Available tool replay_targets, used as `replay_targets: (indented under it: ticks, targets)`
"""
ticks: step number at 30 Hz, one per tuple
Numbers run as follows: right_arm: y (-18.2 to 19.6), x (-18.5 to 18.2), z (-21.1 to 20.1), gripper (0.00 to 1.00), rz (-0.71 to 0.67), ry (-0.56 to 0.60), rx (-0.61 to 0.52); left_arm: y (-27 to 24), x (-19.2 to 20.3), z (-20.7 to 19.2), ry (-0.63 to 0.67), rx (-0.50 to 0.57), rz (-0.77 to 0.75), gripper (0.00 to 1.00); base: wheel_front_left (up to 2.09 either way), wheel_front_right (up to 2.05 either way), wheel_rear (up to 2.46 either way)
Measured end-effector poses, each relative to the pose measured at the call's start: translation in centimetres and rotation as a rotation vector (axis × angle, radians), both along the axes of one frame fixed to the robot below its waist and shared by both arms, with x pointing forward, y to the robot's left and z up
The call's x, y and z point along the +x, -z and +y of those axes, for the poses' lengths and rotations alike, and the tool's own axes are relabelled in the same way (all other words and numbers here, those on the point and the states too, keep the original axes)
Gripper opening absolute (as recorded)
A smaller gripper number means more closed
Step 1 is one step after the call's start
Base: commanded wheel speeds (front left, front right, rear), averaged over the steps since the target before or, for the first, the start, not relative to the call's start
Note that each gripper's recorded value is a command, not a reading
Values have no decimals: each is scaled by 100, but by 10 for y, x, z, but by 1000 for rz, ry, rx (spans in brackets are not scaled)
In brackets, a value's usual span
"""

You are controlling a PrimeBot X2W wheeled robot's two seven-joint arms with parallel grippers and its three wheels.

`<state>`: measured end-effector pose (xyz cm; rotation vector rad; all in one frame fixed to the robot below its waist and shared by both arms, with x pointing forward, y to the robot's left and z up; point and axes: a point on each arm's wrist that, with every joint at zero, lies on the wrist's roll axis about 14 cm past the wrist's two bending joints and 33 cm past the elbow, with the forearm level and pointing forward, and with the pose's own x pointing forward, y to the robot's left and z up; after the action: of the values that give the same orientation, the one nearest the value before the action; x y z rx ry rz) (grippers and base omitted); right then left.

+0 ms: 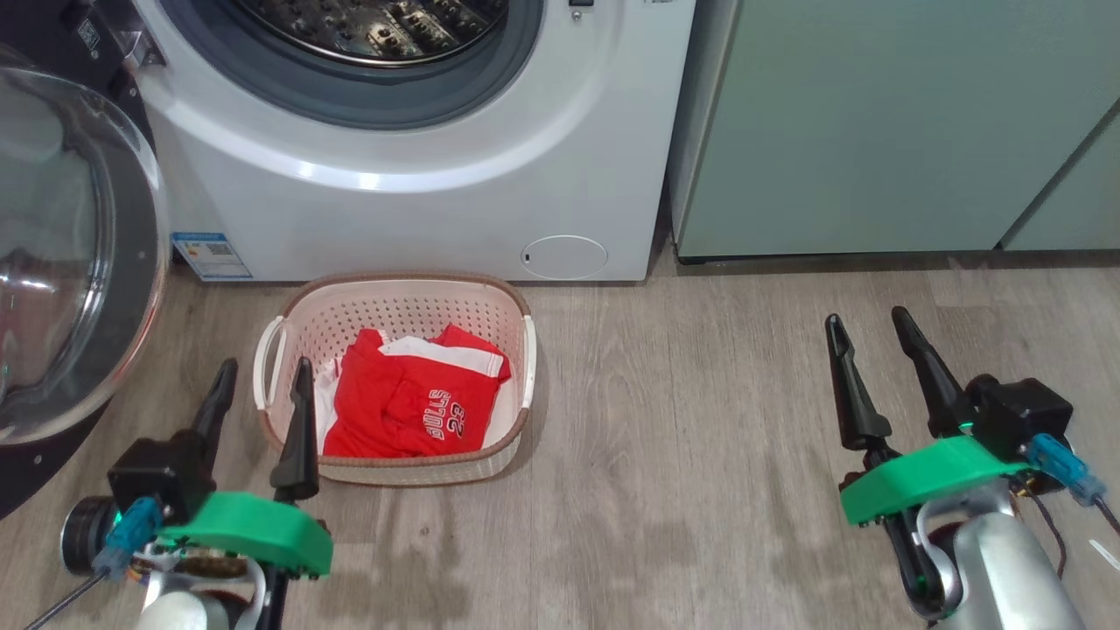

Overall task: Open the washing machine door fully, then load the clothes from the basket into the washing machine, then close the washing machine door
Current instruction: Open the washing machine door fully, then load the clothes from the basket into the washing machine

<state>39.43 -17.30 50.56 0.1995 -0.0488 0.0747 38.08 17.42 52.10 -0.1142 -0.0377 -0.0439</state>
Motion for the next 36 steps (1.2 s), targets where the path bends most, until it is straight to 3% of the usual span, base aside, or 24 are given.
replay_targets:
  ticks: [29,36]
  targets:
    - [4,-1,-3,100,16,9,4,7,0,-2,3,3,33,100,0,0,0]
    - [5,-2,-6,100,20,19,4,8,2,-7,17,4,36,100,96,-96,0]
